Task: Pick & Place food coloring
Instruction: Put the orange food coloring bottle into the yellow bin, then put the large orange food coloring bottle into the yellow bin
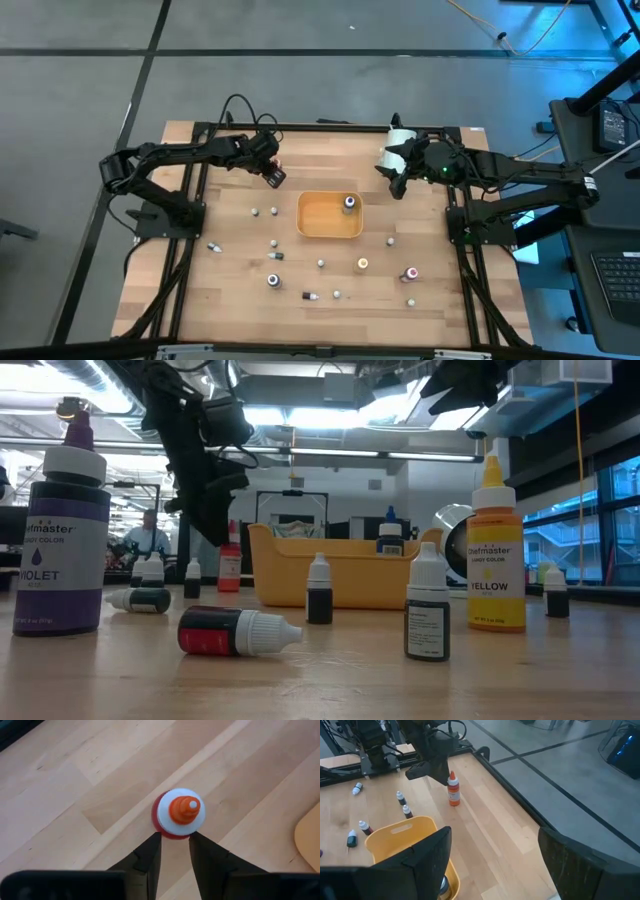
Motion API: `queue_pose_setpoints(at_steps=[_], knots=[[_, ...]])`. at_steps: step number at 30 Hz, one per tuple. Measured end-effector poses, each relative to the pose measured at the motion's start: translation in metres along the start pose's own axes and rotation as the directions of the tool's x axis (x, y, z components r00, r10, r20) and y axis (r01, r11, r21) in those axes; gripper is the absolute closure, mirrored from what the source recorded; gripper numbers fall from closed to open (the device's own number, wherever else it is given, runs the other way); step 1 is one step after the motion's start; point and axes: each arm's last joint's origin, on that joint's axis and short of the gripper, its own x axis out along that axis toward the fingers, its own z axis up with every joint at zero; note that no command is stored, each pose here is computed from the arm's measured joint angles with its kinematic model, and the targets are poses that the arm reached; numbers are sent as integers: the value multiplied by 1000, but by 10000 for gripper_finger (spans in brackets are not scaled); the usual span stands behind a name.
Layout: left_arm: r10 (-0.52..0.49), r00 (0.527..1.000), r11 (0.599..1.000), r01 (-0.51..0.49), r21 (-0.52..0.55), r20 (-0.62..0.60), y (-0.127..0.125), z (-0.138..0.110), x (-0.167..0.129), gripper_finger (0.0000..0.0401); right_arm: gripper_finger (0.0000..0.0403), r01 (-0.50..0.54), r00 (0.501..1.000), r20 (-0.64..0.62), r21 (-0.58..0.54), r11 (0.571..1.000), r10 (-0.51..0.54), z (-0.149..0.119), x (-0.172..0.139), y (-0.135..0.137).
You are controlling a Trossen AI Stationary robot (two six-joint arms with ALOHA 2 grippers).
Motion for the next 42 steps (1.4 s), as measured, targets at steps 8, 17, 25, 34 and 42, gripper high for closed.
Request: queue_pose_setpoints(at_steps=[8, 17, 25, 34, 42], knots=[[-2, 1000, 1000, 2, -1, 5, 0, 0, 0, 291, 105, 0, 1000, 0, 0, 1000, 0, 0, 0, 0], [-11, 1000, 1000, 11, -3, 27, -1, 3, 0, 236, 105, 0, 1000, 0, 1, 1000, 0, 0, 0, 0], [1, 997, 1000, 2, -30, 82, -2, 7, 0, 204, 105, 0, 1000, 1, 1, 1000, 0, 0, 0, 0], [25, 995, 1000, -24, -16, 94, -1, 8, 0, 204, 104, 0, 1000, 1, 3, 1000, 0, 0, 0, 0], [22, 995, 999, -19, -39, 93, -1, 8, 0, 203, 104, 0, 1000, 1, 2, 1000, 0, 0, 0, 0]])
